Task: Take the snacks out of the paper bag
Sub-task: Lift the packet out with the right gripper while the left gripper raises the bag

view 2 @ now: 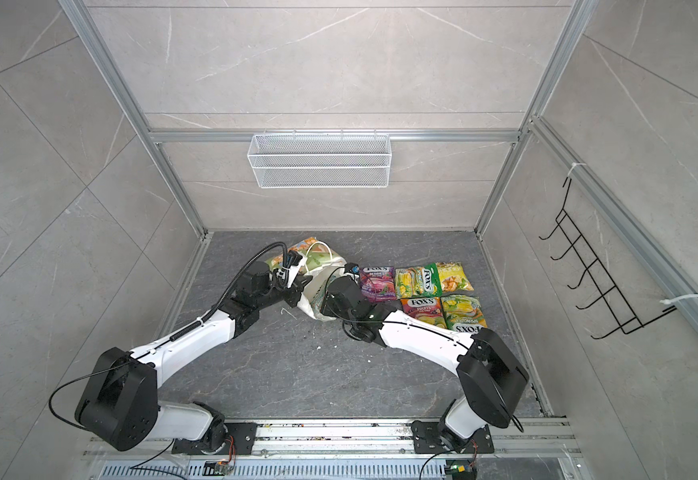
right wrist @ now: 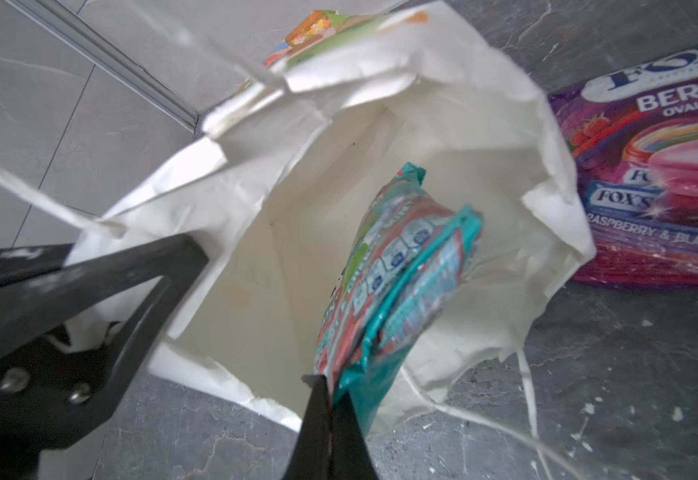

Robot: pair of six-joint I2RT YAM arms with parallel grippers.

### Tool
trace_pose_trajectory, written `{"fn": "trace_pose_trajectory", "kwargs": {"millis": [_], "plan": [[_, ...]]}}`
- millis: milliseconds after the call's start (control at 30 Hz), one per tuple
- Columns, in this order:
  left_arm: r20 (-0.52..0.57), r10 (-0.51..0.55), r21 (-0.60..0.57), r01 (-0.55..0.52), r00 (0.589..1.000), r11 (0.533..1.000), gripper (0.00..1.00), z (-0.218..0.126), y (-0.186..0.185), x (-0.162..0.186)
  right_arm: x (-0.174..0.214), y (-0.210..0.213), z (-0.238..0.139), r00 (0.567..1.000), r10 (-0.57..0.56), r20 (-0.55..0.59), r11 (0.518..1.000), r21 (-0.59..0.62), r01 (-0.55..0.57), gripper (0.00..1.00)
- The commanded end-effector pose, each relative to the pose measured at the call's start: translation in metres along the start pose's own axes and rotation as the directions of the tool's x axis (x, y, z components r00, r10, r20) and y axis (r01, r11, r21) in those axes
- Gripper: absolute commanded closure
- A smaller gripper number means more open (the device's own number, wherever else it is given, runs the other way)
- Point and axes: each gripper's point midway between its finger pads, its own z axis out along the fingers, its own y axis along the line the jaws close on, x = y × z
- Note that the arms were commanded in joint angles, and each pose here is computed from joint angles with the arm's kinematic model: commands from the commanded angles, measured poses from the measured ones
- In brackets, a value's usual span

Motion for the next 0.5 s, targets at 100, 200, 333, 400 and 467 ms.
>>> {"fn": "trace_pose_trajectory", "kwargs": {"millis": [100, 200, 333, 400, 467], "plan": [[0.03, -0.025, -0.066, 0.027, 0.999, 0.997, 1.0, -0.003, 0.013, -0.026, -0.031, 0.037, -0.027, 0.997, -0.076, 0.029, 0.991, -0.105, 0.079, 1.0], [0.027, -0.033, -0.083, 0.036, 0.999, 0.996, 1.0, -0.004, 0.016, -0.027, -0.037, 0.042, -0.033, 0.995, -0.092, 0.034, 0.989, -0.115, 0.095, 1.0], [0.011, -0.055, -0.116, 0.056, 0.998, 0.992, 1.0, -0.006, 0.023, -0.029, -0.052, 0.048, -0.046, 0.994, -0.101, 0.048, 0.985, -0.137, 0.107, 1.0], [-0.002, -0.07, -0.141, 0.069, 0.998, 0.988, 1.0, -0.007, 0.027, -0.031, -0.06, 0.052, -0.054, 0.993, -0.11, 0.051, 0.981, -0.155, 0.117, 1.0], [-0.009, -0.084, -0.159, 0.082, 0.996, 0.984, 1.0, -0.009, 0.03, -0.034, -0.068, 0.058, -0.063, 0.989, -0.133, 0.057, 0.972, -0.186, 0.142, 1.0]]}}
